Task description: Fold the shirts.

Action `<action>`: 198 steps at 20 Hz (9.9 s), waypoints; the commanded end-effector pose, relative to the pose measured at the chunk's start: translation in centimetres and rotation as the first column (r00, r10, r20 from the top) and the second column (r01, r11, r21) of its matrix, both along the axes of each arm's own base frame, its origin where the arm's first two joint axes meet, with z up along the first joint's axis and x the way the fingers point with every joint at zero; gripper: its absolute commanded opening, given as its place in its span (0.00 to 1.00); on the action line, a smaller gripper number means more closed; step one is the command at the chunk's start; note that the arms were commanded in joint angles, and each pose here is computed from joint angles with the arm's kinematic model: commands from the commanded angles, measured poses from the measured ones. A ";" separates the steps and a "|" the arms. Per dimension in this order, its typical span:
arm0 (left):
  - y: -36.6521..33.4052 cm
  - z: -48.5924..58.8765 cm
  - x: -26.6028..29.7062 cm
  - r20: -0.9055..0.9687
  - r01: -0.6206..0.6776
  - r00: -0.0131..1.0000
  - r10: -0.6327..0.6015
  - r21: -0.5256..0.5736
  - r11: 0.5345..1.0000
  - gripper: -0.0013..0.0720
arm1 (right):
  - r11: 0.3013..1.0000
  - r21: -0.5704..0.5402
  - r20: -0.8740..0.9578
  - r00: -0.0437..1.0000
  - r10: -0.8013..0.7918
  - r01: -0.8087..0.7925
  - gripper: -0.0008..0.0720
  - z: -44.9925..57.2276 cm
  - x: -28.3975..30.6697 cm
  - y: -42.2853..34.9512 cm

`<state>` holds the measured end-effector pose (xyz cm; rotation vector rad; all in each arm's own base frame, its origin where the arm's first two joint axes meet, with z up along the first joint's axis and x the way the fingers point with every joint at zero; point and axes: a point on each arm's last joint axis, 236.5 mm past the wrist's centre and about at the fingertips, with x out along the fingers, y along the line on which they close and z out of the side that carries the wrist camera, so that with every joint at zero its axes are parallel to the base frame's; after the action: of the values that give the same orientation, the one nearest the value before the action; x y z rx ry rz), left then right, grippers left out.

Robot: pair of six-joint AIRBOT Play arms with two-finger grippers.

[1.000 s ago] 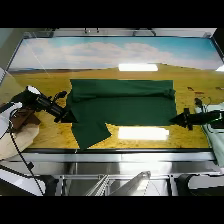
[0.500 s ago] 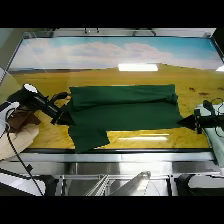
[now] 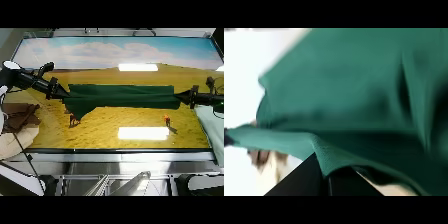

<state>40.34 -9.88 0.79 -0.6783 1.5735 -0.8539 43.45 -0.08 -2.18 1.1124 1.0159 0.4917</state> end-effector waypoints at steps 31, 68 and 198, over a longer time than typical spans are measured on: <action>3.4 10.3 14.7 0.368 -0.286 0.833 0.413 -0.353 0.891 0.04 | 0.965 -0.216 -0.238 0.967 0.093 -0.146 0.78 -9.5 2.9 -2.6; -37.7 -13.1 -2.3 0.421 0.236 0.827 -0.373 0.342 0.910 0.04 | 0.950 -0.032 0.045 0.949 0.313 -0.312 0.04 8.6 -2.7 -4.7; -7.6 16.4 -10.8 0.658 -0.081 0.746 0.105 -0.066 0.995 0.04 | 0.843 -0.501 -0.063 0.963 -0.261 0.196 0.04 15.7 -10.8 -4.5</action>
<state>29.59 -18.22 16.79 -0.4610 0.8697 -0.9594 28.15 -12.93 9.36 0.9193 1.1120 -0.3895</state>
